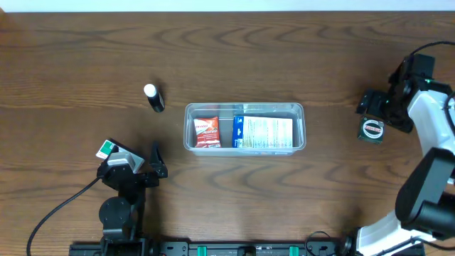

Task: Pack container
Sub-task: 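Move the right gripper to the green Zam-Buk box and grasp it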

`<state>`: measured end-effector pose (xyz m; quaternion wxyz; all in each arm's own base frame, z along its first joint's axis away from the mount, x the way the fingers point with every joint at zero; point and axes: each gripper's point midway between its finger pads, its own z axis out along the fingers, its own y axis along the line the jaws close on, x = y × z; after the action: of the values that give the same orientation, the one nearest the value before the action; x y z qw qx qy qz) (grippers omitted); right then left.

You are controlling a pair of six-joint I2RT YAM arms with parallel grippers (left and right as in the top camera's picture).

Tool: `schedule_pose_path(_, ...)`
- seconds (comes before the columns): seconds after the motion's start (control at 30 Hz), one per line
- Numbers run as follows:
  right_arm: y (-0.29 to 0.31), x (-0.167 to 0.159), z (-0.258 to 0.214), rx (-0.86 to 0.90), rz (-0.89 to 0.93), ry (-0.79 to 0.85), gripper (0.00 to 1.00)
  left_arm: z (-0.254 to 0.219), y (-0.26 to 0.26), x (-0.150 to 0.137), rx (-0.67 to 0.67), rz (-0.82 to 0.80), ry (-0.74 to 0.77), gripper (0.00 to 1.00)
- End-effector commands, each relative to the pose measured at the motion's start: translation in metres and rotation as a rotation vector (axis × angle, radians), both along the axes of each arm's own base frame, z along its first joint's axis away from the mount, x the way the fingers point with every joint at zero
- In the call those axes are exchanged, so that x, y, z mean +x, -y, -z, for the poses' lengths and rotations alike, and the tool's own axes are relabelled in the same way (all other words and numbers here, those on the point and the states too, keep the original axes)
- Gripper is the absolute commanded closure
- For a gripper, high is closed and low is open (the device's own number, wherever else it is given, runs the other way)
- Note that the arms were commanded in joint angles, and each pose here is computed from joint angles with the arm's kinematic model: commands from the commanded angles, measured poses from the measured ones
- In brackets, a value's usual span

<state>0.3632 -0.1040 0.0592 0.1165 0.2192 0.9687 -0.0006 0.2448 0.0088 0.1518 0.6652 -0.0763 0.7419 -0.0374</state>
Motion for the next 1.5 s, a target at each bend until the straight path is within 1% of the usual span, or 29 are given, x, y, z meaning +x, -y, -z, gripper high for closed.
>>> schedule_pose_path(0.0,-0.003,-0.005,0.02,0.023,-0.029,-0.051,0.02,0.018,-0.003,-0.001,0.017,-0.014,-0.058,0.02)
schedule_pose_path(0.27,-0.005,-0.014,0.033,0.038,-0.025,-0.098,0.09,0.018,-0.003,-0.001,0.017,-0.014,-0.058,0.02)
schedule_pose_path(0.3,-0.005,-0.016,0.034,0.038,-0.025,-0.102,0.11,0.018,-0.003,-0.001,0.017,-0.014,-0.058,0.02)
schedule_pose_path(0.4,-0.005,-0.02,0.038,0.04,-0.011,-0.115,0.11,0.018,-0.003,-0.001,0.017,-0.014,-0.058,0.02)
schedule_pose_path(0.57,0.0,-0.028,0.046,0.014,0.015,-0.132,0.08,0.018,-0.003,-0.001,0.017,-0.014,-0.058,0.02)
schedule_pose_path(0.73,0.001,-0.033,0.053,0.015,0.012,-0.136,0.02,0.018,-0.003,-0.001,0.017,-0.014,-0.058,0.02)
schedule_pose_path(0.87,0.0,-0.032,0.055,0.015,-0.001,-0.129,0.02,0.018,-0.003,-0.001,0.017,-0.014,-0.058,0.02)
schedule_pose_path(1.07,-0.003,-0.027,0.055,0.033,-0.005,-0.108,0.07,0.018,-0.003,-0.001,0.017,-0.014,-0.058,0.02)
schedule_pose_path(1.33,-0.001,-0.021,0.057,0.025,-0.005,-0.075,0.08,0.018,-0.003,-0.001,0.017,-0.014,-0.058,0.02)
schedule_pose_path(1.4,0.0,-0.019,0.057,0.023,-0.005,-0.068,0.11,0.018,-0.003,-0.001,0.017,-0.014,-0.058,0.02)
schedule_pose_path(1.47,0.0,-0.018,0.056,0.021,-0.005,-0.061,0.17,0.018,-0.003,-0.001,0.017,-0.014,-0.058,0.02)
